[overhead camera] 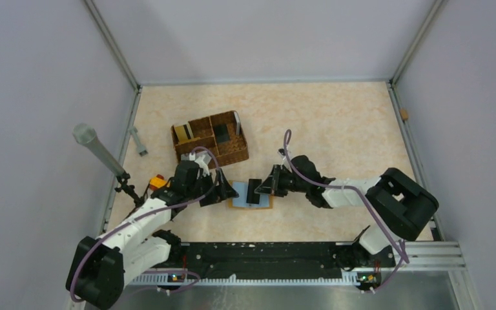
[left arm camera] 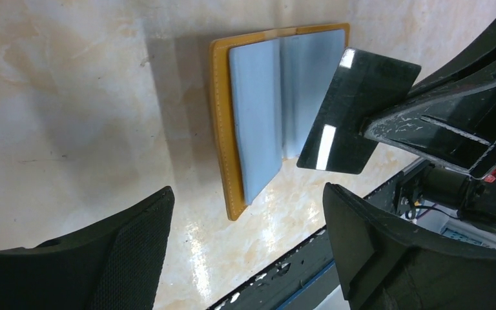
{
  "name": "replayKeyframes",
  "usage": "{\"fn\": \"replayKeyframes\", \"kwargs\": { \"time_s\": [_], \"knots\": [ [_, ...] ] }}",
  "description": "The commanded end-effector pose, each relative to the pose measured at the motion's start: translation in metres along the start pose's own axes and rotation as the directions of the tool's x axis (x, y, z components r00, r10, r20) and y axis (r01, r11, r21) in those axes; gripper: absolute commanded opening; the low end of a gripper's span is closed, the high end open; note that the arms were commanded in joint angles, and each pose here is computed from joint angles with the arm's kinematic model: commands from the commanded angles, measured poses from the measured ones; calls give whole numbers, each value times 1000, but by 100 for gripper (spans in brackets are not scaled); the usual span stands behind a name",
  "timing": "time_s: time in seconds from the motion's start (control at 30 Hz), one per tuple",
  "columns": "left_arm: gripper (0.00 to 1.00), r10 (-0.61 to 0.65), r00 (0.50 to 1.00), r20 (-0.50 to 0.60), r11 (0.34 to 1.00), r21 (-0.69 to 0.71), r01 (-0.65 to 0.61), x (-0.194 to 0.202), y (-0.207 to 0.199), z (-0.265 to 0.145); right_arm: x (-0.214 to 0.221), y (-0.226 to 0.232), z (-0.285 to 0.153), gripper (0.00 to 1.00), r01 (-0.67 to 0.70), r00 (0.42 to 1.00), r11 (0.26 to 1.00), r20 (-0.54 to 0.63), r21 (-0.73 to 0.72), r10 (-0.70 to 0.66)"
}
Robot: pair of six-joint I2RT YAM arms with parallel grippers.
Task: Put the credit cards into the card holder
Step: Insert the credit card into the card holder.
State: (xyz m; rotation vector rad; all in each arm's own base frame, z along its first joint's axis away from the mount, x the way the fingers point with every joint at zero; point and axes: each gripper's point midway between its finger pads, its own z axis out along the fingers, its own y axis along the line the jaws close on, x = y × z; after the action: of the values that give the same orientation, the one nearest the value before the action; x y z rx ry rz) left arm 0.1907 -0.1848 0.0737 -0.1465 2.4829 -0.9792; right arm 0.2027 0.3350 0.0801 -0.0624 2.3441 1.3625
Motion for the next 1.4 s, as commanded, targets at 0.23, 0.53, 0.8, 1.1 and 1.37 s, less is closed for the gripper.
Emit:
{"fn": "replayKeyframes", "kwargs": {
  "time_s": [0.23,0.53,0.8,1.1,1.37],
  "knots": [
    [73,-7,1000,-13,1000,3,7,-7,3,22,-19,0,16,0,-3,996,1000,90,20,1],
    [62,-9,1000,-22,1000,14,9,-8,4,31,-12,-9,22,0,-18,998,999,65,33,16],
    [44,-13,999,-39,1000,-2,13,-5,11,39,-9,-9,21,0,-51,997,999,67,15,50],
    [43,-17,999,-44,998,-58,15,0,26,42,-7,-20,19,0,-63,996,996,75,65,58],
    [43,-22,998,-60,995,-94,16,5,34,41,-4,-26,19,0,-65,997,993,56,97,60]
  ]
}}
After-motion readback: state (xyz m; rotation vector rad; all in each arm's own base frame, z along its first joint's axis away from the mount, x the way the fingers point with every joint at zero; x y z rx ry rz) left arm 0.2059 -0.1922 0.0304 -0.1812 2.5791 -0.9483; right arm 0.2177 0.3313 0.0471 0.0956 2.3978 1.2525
